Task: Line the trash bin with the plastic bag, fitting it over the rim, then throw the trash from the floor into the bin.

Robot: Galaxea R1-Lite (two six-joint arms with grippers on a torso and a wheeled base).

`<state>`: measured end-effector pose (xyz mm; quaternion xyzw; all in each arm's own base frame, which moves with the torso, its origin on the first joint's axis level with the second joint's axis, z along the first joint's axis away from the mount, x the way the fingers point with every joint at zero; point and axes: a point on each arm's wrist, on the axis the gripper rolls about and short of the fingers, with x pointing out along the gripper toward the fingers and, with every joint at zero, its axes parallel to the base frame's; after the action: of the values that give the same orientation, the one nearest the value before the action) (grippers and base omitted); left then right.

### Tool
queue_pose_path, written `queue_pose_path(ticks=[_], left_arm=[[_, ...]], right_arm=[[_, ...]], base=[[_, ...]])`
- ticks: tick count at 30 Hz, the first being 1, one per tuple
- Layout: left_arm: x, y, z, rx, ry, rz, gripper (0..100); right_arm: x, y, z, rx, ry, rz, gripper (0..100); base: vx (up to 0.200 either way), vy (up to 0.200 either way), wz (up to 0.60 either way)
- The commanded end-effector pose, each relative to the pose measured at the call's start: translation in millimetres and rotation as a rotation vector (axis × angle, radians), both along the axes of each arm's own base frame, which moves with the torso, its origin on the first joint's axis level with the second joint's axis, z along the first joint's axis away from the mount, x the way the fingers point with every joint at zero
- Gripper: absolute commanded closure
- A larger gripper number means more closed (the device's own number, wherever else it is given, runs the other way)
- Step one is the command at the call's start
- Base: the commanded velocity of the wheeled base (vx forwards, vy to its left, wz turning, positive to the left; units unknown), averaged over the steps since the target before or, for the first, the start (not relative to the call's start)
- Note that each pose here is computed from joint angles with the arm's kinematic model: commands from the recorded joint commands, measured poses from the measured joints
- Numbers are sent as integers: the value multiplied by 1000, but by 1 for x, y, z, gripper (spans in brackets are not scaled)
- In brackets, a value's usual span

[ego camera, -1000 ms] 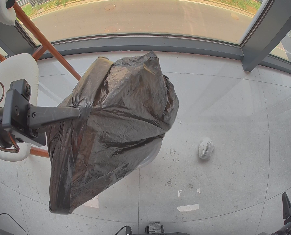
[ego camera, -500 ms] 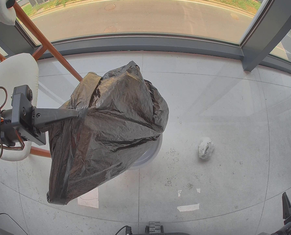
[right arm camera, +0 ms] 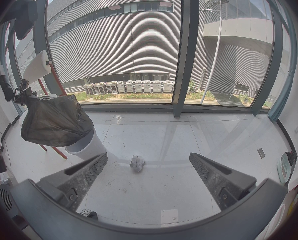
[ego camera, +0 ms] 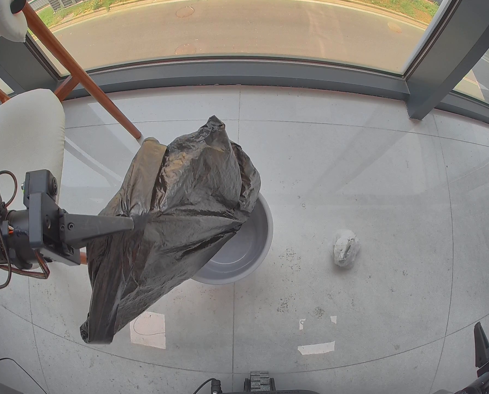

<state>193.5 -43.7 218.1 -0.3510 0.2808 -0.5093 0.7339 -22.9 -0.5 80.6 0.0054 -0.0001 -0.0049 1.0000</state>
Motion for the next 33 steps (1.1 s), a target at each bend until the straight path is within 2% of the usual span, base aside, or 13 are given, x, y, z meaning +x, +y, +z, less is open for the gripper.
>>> queue_pose_path(ticks=[1,6,14,18,21,23,25,28,30,33], left_arm=[[-3,1,-5,2,18,4,100],[0,2,-7,5,31,24,100],[31,1,-21,49,91,214,100],[43,-13,-19,75,72,254,100],[55,-29,-22,135,9,295,100],[63,-46,-27,212,-63,317,100],[64,-55,-28,243,-102,308,100],[68,-73,-33,316,-213,255,100],[72,-76,-37,354,-270,233,100],[90,-84,-55,520,-498,157,100]], right_arm=[[0,0,-5,0,5,1,0],[0,0,-5,0,5,2,0],[0,0,-5,0,2,2,0],[0,0,-5,0,2,2,0],[0,0,-5,0,3,2,0],[0,0,-5,0,5,2,0],[0,0,-5,0,5,2,0],[0,0,-5,0,3,2,0],[0,0,-5,0,3,2,0],[0,0,-5,1,5,-1,0]], base=[[0,0,0],[0,0,0],[0,0,0],[0,0,0],[0,0,0],[0,0,0],[0,0,0],[0,0,0],[0,0,0],[0,0,0]])
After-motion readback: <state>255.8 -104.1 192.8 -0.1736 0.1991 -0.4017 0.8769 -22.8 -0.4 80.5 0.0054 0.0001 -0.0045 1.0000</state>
